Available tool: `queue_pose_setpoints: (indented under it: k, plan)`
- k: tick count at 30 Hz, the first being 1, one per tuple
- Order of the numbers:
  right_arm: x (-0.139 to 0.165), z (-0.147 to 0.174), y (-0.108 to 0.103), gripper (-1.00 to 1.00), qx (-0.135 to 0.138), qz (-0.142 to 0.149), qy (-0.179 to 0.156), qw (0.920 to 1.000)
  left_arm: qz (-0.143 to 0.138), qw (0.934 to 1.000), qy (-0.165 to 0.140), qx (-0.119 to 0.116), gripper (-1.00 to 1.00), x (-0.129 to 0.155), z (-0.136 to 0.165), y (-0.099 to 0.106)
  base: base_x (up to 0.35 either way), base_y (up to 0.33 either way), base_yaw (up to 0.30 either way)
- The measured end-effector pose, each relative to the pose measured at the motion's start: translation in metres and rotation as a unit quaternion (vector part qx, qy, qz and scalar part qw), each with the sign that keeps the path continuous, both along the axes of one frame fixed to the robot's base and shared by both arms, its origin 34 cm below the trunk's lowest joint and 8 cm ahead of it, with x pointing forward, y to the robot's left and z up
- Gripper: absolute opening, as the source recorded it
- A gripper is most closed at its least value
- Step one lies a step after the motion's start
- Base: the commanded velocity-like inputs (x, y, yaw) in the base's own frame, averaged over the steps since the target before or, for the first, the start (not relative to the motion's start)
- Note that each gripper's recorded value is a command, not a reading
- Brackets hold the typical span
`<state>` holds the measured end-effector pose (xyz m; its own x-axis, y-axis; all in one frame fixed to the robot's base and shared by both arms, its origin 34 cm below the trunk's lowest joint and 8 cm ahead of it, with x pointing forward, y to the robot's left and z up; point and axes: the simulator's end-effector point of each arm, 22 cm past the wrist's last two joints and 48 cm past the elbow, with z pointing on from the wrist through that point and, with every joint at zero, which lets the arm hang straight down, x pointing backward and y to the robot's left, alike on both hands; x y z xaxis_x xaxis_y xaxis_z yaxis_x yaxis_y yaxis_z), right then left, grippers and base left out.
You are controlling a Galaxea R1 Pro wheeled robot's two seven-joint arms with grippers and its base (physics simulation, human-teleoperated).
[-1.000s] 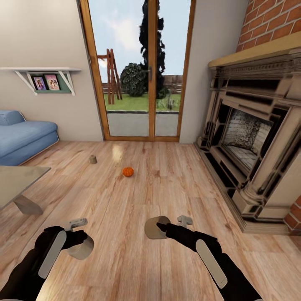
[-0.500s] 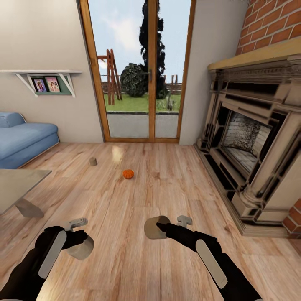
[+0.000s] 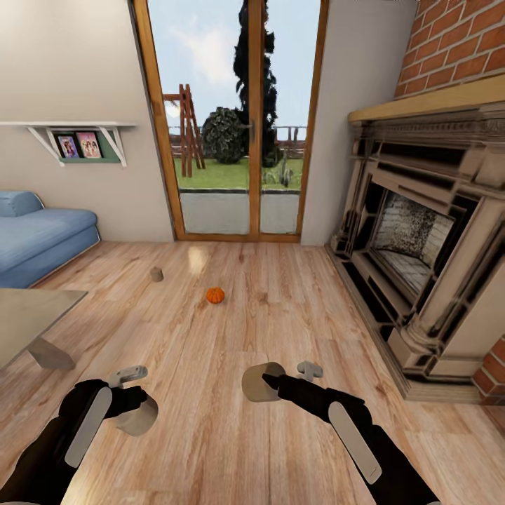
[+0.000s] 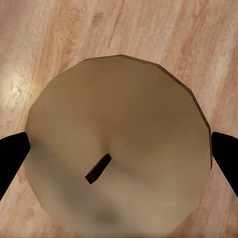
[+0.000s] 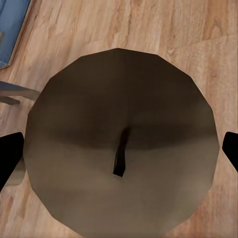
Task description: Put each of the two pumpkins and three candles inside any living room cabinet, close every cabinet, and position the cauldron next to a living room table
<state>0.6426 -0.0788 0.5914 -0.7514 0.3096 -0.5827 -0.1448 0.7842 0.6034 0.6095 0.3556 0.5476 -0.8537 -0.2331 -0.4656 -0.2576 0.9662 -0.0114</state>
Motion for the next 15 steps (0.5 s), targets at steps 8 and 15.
queue_pose_setpoints:
  k: [8, 15]
  plan:
    - [0.003, 0.014, -0.001, -1.0, 0.0, -0.002, 0.002, 1.0, 0.0, 1.0, 0.0, 0.0, -1.0, 0.003, 0.016, 0.0, 0.0, 0.0, 0.0]
    - [0.005, 0.027, -0.001, -1.0, 0.0, -0.002, 0.003, 1.0, -0.007, 1.0, 0.001, -0.004, -1.0, 0.006, 0.03, -0.01, 0.0, 0.0, 0.0]
